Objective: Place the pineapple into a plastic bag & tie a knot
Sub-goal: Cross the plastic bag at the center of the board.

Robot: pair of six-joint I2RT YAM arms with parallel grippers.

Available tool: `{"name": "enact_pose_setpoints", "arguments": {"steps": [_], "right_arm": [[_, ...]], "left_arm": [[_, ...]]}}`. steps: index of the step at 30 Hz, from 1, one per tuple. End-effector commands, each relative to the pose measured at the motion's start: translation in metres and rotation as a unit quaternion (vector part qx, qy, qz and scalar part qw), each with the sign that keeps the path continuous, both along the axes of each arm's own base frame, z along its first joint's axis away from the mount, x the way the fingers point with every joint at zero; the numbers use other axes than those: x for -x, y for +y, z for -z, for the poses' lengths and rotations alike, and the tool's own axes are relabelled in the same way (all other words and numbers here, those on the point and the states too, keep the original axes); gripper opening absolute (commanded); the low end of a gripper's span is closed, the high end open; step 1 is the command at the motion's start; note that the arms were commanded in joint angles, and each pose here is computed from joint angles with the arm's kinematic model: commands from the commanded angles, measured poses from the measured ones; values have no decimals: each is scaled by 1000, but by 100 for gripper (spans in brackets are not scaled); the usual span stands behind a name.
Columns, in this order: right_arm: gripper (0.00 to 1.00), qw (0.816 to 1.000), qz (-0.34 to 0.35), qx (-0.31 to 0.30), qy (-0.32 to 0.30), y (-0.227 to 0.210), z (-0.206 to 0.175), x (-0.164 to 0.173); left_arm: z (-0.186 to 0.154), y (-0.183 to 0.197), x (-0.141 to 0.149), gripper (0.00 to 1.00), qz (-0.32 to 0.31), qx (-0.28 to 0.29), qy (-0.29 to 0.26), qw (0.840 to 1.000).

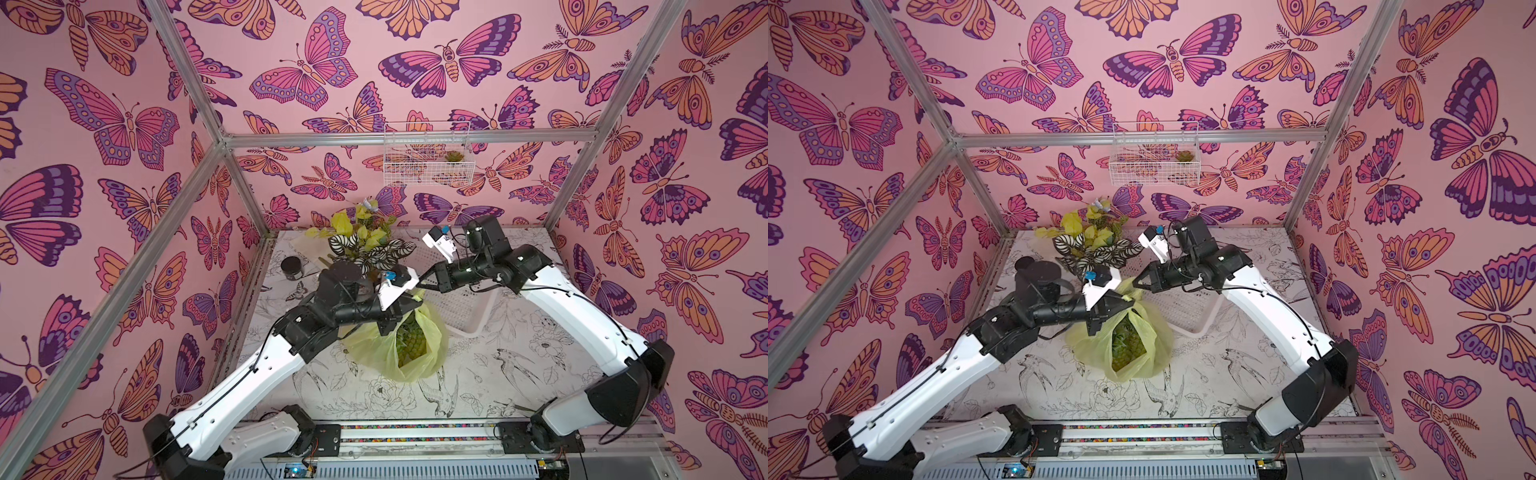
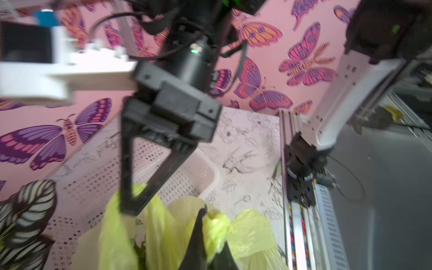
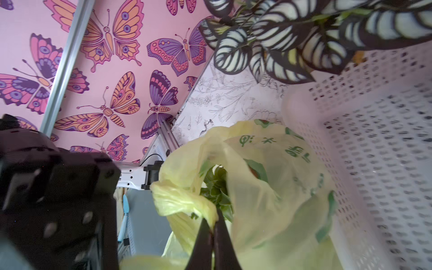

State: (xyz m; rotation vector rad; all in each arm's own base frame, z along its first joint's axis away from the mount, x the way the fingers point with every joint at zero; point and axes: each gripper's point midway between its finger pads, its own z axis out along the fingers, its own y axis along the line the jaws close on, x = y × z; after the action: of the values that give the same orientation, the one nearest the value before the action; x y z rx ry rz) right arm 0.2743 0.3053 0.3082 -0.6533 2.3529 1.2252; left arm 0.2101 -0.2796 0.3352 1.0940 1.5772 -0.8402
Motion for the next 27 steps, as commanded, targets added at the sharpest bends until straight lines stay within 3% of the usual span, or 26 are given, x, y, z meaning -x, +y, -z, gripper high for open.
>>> {"name": "enact_pose_setpoints", "arguments": {"steps": [1,7,13,18,27], "right_arm": [[0,998,39,51,-28,-24,7,-5],[0,994,27,60,-88,-32,-6,5],[0,967,-103,56,-224,-8,-23,65],[0,943,-176,53,-278,15,3,104],[0,919,-190,88,-334,57,55,93]], "left_arm": [[-19,27,-28,0,-104,91,-2,990],[-6,48,-52,0,-188,137,55,971],[14,46,-57,0,-192,126,94,969],[25,44,-62,0,-190,110,120,968],[31,43,-57,0,-170,73,138,973]]}}
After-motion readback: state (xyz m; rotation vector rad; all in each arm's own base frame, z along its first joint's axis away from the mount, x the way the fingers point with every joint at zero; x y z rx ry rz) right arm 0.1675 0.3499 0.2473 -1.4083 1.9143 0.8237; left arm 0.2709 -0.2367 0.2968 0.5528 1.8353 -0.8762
